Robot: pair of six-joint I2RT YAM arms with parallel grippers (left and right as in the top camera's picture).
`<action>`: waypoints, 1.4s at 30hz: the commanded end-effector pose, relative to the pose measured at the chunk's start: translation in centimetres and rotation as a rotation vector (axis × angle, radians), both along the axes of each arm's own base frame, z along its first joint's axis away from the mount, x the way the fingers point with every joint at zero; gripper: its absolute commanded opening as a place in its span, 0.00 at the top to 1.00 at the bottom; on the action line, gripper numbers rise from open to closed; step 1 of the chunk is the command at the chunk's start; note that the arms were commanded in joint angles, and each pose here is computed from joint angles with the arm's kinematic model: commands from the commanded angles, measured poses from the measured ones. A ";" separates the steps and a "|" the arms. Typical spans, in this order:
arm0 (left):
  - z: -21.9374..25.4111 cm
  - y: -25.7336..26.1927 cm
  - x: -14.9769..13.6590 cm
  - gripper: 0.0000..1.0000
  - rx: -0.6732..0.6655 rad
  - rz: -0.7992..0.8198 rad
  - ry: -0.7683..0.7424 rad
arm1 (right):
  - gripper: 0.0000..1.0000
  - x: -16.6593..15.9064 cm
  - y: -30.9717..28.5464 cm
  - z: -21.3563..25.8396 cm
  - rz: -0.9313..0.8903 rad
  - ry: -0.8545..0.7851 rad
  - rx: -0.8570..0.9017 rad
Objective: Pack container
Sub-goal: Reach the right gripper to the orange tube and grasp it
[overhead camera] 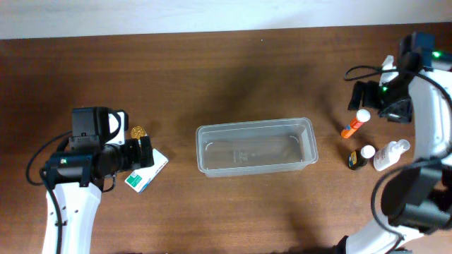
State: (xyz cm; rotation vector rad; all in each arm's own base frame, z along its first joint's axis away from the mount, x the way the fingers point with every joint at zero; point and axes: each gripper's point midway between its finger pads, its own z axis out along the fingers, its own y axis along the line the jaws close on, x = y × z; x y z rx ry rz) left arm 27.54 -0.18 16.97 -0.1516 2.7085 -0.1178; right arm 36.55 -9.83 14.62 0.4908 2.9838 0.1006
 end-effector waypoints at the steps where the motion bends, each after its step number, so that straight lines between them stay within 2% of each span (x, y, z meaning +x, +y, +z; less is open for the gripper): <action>1: 0.7 -0.3 0.3 0.00 -0.006 -0.018 -0.020 | 0.01 0.9 -0.1 -2.1 -0.008 0.036 0.026; 3: 0.7 -0.3 0.3 0.00 -0.006 -0.018 -0.020 | 0.05 1.1 -0.1 -3.1 -0.008 0.057 0.036; 7: 0.7 -0.3 0.4 0.01 -0.006 -0.018 -0.020 | 0.26 1.4 0.0 -4.4 -0.007 0.074 0.046; 11: 0.7 -0.3 0.3 0.01 -0.006 -0.018 -0.020 | 0.41 1.5 0.4 -5.2 0.005 0.095 0.054; 15: 0.7 -0.3 0.3 0.00 -0.007 -0.018 -0.019 | 0.60 1.6 1.2 -5.7 0.024 0.110 0.057; 33: 0.7 -0.3 0.3 0.00 -0.007 -0.018 -0.019 | 0.84 1.5 1.6 -4.9 0.037 0.099 0.045; 38: 0.7 -0.3 0.3 0.00 -0.006 -0.018 -0.020 | 0.85 1.2 1.7 -1.9 0.038 0.052 0.032; 42: 0.7 -0.2 0.3 0.00 -0.006 -0.018 -0.020 | 0.86 0.2 2.5 3.0 0.048 -0.023 0.024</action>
